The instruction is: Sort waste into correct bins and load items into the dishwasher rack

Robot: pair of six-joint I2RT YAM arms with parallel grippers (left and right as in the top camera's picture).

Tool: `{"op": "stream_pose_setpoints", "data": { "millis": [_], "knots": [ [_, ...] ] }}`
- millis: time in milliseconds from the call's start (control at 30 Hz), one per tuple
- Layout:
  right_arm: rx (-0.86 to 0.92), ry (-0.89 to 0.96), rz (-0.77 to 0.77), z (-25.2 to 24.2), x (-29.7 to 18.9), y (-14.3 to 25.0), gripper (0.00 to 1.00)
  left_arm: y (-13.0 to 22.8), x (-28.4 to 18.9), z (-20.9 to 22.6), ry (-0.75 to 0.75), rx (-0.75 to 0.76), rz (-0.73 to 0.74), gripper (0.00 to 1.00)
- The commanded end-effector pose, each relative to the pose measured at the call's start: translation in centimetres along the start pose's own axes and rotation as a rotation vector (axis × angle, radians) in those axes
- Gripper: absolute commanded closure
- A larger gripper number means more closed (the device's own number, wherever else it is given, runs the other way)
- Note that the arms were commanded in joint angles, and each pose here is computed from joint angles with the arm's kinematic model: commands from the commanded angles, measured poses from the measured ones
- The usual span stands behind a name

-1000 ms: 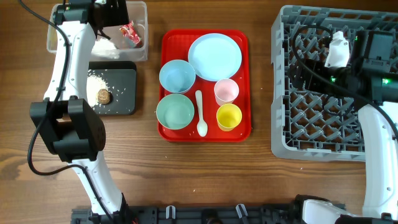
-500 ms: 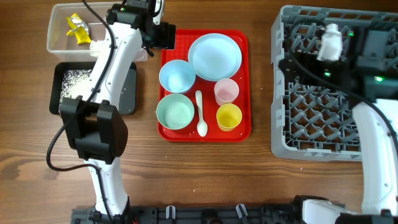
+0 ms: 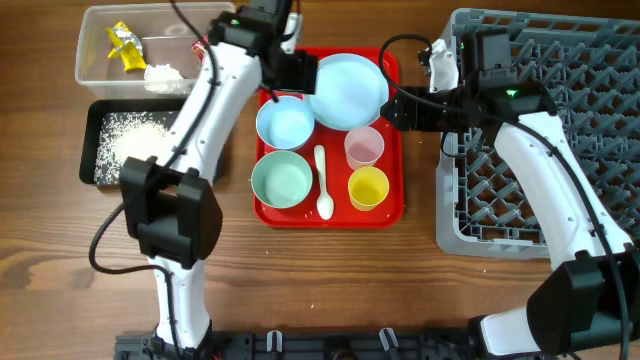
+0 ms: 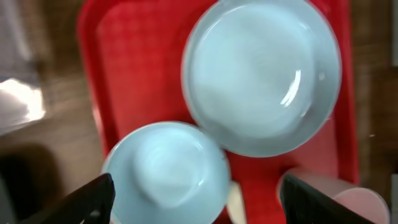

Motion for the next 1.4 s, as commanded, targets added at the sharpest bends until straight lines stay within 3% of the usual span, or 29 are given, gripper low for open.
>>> {"op": "stream_pose_setpoints", "data": {
  "millis": [0, 167, 300, 433, 567, 700, 900, 933, 967, 1000, 1100, 1167, 1367],
  "knots": [
    [-0.023, 0.036, -0.058, 0.6, -2.5, -0.7, 0.29, 1.4, 2.5, -2.6, 0.024, 0.028, 0.053, 0.19],
    [-0.017, 0.217, -0.14, -0.6, -7.1, -0.5, 0.19, 3.9, 3.6, -3.1, -0.01, 0.039, 0.161, 0.34],
    [-0.001, 0.235, -0.127, -0.9, -8.0, 0.2, 0.18, 4.9, 3.1, -0.4, -0.159, -0.046, 0.205, 0.32],
    [0.007, 0.236, -0.108, -1.0, -7.8, 0.5, 0.18, 4.5, 3.1, 1.4, -0.175, -0.124, 0.206, 0.31],
    [0.003, 0.236, -0.109, -1.0, -7.8, 0.5, 0.17, 5.7, 4.4, 1.6, -0.181, -0.102, 0.235, 0.32],
    [-0.048, 0.108, -0.15, 1.3, -7.0, -0.7, 0.2, 5.3, 4.2, 2.7, -0.183, -0.15, 0.214, 0.37],
    [-0.175, -0.067, -0.216, 9.3, -1.5, -3.0, 0.24, 1.1, -5.8, 6.7, -0.091, -0.284, -0.03, 0.28],
    [-0.196, -0.09, -0.213, 10.7, -0.3, -2.9, 0.25, 0.9, -7.4, 7.3, -0.089, -0.299, -0.064, 0.24],
    [-0.203, -0.1, -0.203, 11.9, 1.3, -2.7, 0.26, 0.7, -9.7, 8.1, -0.088, -0.32, -0.109, 0.07],
    [-0.204, -0.101, -0.191, 12.5, 2.5, -2.5, 0.26, 0.8, -11.1, 8.7, -0.088, -0.334, -0.135, 0.0],
    [-0.157, -0.053, -0.121, 12.9, 7.5, -1.0, 0.34, 1.3, -14.5, 10.9, -0.104, -0.387, -0.187, 0.0],
    [-0.128, 0.023, -0.096, 12.3, 10.5, -0.1, 0.38, 1.9, -14.6, 12.1, -0.127, -0.417, -0.163, 0.0],
    [-0.059, 0.1, -0.049, 10.6, 15.5, 1.5, 0.33, 3.8, -10.8, 13.7, -0.205, -0.43, -0.055, 0.0]
  ]
}}
Point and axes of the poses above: each gripper's point midway between its finger pads, its own x axis out along the fingers, its own z axis along the line the jaws close on, y = z × x, the point moved 4 cm from there along -x, back along the fingers, and after that the axes turned 5 degrees about -x, right-handed, at the moved point
